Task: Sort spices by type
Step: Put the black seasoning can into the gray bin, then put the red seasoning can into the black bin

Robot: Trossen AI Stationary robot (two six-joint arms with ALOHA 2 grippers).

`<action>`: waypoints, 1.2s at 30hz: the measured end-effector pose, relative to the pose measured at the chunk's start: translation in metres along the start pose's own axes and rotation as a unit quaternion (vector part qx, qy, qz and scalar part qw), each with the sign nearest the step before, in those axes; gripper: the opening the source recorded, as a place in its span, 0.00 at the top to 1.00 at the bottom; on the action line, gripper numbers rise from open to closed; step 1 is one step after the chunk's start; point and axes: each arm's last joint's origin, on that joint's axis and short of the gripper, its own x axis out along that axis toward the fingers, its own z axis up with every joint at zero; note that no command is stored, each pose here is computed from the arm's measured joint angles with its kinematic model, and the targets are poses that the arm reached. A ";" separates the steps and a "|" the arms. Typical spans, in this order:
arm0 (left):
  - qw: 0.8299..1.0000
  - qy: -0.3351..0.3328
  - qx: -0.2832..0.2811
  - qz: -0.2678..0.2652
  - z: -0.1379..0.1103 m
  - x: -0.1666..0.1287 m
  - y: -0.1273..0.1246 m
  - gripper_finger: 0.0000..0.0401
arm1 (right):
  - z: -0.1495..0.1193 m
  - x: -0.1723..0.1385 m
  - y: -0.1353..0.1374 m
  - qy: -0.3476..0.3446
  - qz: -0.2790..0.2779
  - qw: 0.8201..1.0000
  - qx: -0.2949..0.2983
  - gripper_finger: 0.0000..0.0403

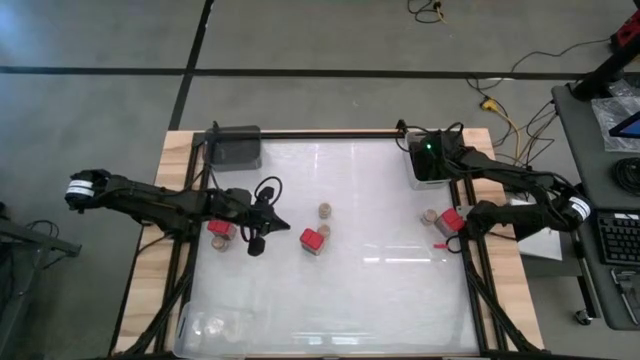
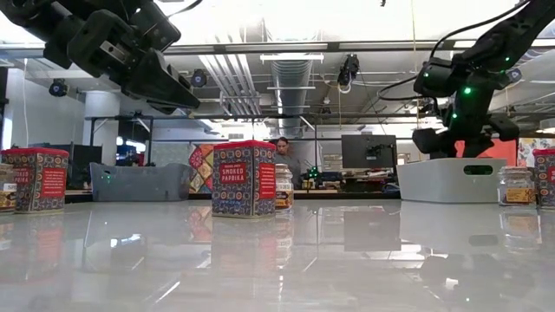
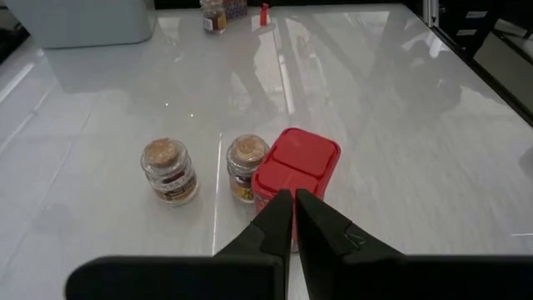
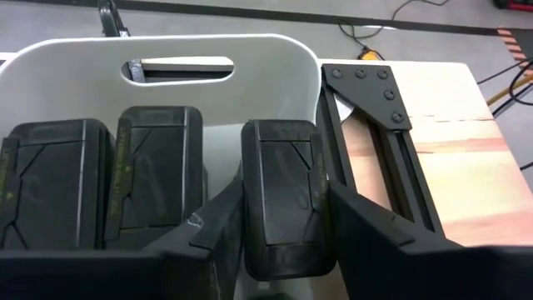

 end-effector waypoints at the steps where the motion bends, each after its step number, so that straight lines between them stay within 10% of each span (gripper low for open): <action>1: 1.000 0.000 0.000 0.000 0.000 0.000 0.000 1.00 | 0.000 0.000 0.000 0.000 0.001 1.000 0.002 0.61; 20: 1.000 0.011 -0.009 0.000 -0.002 0.000 0.000 1.00 | 0.023 -0.030 0.000 -0.044 0.035 0.998 0.007 0.46; 28: 1.000 0.012 -0.005 -0.010 -0.002 0.000 -0.001 1.00 | 0.028 -0.092 0.028 -0.101 0.169 0.979 -0.043 0.38; 36: 0.995 0.019 0.037 -0.086 -0.005 0.006 -0.008 0.97 | -0.013 -0.147 0.073 -0.126 0.334 0.922 -0.151 0.33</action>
